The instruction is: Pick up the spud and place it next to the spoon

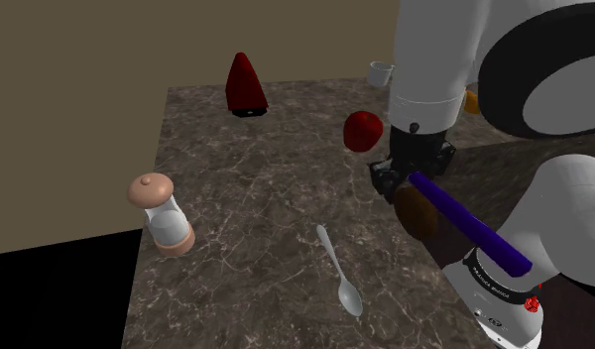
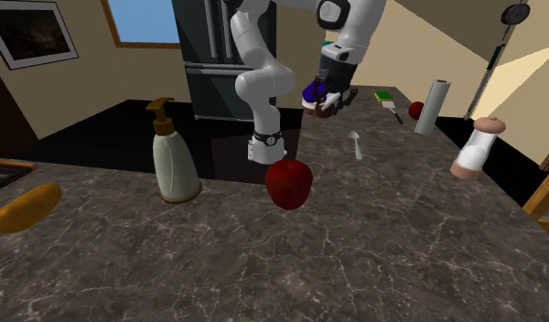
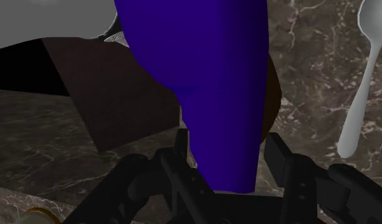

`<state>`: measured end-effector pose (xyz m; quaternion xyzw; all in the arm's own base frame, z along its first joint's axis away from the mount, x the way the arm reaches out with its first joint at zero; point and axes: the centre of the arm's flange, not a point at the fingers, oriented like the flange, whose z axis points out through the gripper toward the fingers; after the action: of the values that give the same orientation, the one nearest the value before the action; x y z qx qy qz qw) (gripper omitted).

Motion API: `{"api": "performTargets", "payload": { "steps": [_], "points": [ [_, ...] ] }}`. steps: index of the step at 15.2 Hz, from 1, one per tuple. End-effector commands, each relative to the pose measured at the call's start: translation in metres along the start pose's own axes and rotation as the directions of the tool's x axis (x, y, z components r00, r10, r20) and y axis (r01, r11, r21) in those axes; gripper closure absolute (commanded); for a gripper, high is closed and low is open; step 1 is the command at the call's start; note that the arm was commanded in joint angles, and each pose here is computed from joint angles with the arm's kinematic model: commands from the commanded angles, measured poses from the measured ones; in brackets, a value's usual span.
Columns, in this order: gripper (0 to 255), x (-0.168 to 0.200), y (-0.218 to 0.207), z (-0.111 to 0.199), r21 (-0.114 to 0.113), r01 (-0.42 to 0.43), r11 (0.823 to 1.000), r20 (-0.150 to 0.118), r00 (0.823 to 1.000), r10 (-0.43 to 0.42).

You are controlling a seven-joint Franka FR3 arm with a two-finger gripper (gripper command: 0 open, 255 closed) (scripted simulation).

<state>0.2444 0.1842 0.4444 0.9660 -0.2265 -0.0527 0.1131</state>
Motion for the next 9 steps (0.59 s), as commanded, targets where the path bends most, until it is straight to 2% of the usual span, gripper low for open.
{"api": "performTargets", "payload": {
  "steps": [1,9],
  "points": [
    [255,0.000,-0.002,0.011,0.000,0.000,1.000,0.000,1.000,0.000],
    [255,0.002,-0.012,0.052,0.000,0.000,1.000,0.000,1.000,0.000]
  ]
}}
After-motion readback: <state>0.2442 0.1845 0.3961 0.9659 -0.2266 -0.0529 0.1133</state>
